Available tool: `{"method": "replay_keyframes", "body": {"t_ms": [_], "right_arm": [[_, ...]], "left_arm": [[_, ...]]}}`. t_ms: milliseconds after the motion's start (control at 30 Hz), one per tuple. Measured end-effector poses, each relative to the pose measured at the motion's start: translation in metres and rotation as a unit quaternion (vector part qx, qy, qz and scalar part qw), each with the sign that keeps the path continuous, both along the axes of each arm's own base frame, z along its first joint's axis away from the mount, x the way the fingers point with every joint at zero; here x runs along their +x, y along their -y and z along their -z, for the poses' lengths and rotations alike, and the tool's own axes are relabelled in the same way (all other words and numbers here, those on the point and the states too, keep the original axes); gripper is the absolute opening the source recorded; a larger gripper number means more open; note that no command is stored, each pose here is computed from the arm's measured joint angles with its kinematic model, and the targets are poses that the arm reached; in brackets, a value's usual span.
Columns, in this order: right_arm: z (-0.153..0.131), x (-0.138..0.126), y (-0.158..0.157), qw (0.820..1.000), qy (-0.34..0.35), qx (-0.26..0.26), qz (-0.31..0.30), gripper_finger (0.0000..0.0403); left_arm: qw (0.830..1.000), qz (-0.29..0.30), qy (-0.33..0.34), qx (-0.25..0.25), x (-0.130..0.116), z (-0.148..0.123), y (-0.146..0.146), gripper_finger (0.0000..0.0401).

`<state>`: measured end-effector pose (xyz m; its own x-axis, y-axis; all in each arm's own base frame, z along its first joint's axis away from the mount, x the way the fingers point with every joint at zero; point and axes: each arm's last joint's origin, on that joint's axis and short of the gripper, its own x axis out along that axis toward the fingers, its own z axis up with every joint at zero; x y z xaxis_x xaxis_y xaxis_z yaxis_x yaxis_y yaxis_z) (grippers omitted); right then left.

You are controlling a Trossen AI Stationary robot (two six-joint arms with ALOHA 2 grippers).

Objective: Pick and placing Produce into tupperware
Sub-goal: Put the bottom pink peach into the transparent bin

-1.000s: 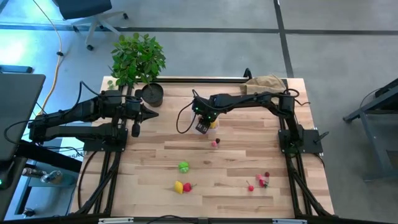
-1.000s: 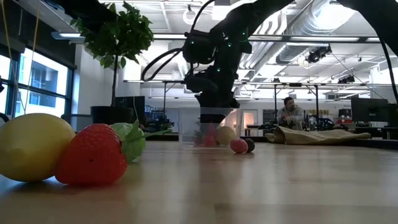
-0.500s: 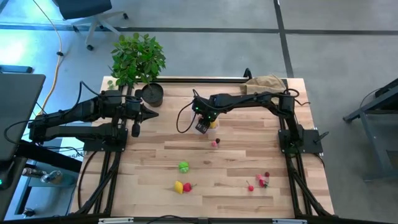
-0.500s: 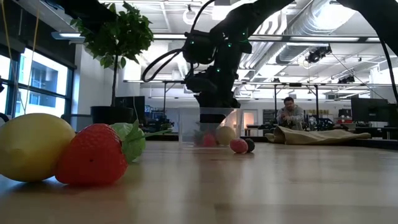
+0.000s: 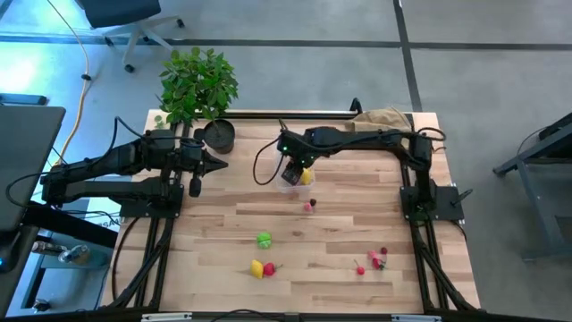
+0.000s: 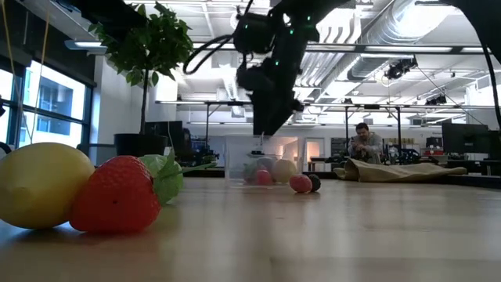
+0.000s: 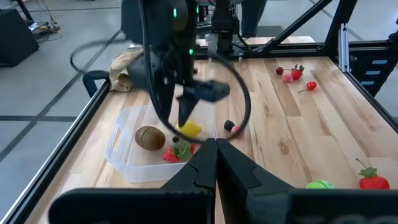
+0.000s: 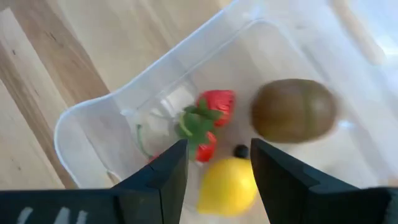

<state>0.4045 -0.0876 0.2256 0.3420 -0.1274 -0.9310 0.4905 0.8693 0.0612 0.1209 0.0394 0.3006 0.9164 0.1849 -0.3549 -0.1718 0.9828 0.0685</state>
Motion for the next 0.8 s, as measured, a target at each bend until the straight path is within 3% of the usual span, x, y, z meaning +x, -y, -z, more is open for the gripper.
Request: {"method": "replay_keyframes", "body": {"t_ms": [267, 500, 800], "right_arm": [[-0.044, -0.039, -0.02, 0.998, -0.062, -0.018, 0.01, 0.0165], [-0.08, -0.085, -0.066, 0.992, -0.116, -0.037, 0.032, 0.0165], [-0.07, -0.181, -0.141, 0.99, -0.116, 0.008, 0.074, 0.0165]], "left_arm": [[1.0, 0.0, 0.0, 0.0, 0.0, 0.0, 0.0, 0.0001], [1.0, 0.0, 0.0, 0.0, 0.0, 0.0, 0.0, 0.0001], [1.0, 0.0, 0.0, 0.0, 0.0, 0.0, 0.0, 0.0001]]}}
